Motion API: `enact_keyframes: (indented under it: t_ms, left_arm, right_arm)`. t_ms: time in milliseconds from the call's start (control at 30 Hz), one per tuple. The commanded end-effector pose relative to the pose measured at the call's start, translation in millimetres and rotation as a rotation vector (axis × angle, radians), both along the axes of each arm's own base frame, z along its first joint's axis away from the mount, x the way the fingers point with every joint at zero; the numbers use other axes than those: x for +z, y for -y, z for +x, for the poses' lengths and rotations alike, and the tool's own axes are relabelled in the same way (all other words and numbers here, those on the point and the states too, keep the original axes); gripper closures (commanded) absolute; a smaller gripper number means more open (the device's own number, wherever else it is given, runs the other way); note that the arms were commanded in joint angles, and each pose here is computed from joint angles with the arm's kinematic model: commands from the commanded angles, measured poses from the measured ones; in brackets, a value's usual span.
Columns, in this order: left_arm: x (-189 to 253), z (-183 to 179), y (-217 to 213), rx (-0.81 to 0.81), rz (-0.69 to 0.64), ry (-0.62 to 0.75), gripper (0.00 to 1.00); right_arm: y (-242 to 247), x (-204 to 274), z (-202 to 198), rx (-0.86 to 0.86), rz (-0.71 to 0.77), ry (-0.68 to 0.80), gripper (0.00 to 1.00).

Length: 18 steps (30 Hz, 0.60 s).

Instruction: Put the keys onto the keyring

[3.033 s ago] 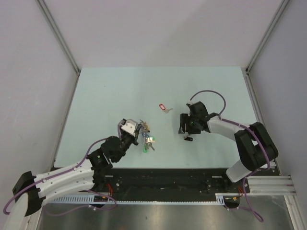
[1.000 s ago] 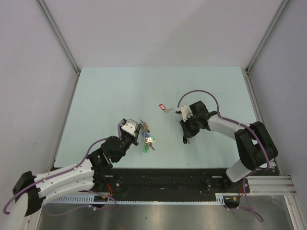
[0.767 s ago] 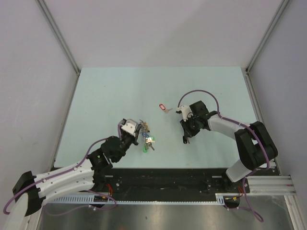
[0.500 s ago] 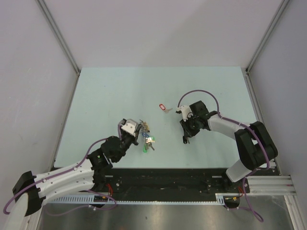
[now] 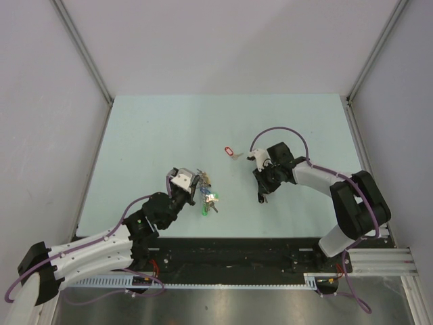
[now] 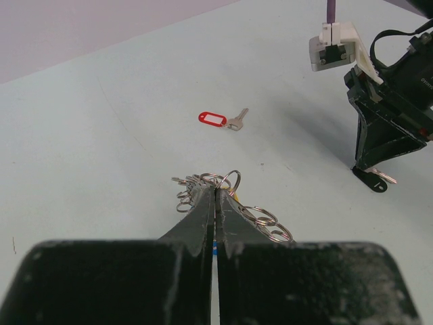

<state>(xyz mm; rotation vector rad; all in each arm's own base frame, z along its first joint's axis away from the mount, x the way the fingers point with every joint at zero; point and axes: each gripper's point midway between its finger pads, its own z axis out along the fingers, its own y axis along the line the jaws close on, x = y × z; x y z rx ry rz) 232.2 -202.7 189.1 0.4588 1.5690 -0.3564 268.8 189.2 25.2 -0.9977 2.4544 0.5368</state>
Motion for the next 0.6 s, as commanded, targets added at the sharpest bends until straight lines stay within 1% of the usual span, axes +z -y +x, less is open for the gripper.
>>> enact_keyframes:
  t_ms: [0,133,200,267,433,467,567]
  left_arm:
    - [25,2,4,-0.008,-0.058,0.06,1.0]
    - [25,3,4,-0.008,-0.058,0.06,1.0]
    - [25,3,4,-0.008,-0.057,0.061,1.0]
    - [25,3,4,-0.008,-0.056,0.06,1.0]
    - [24,3,3,-0.005,-0.054,0.061,1.0]
    - [23,3,3,-0.007,-0.05,0.063,1.0]
    - [25,2,4,-0.017,-0.051,0.084,1.0]
  right_arm:
    - [-9,9,15,0.021,0.031,0.044,0.8]
    - [-8,7,13,0.024,0.027,0.035,0.81]
    - [-7,6,13,0.022,0.025,0.031,0.84]
    - [-8,7,13,0.024,0.026,0.03,0.85]
    - [-8,15,11,0.025,0.021,0.042,0.98]
    - [-8,17,10,0.024,0.02,0.048,1.0]
    - [-11,26,10,0.023,0.012,0.078,1.0]
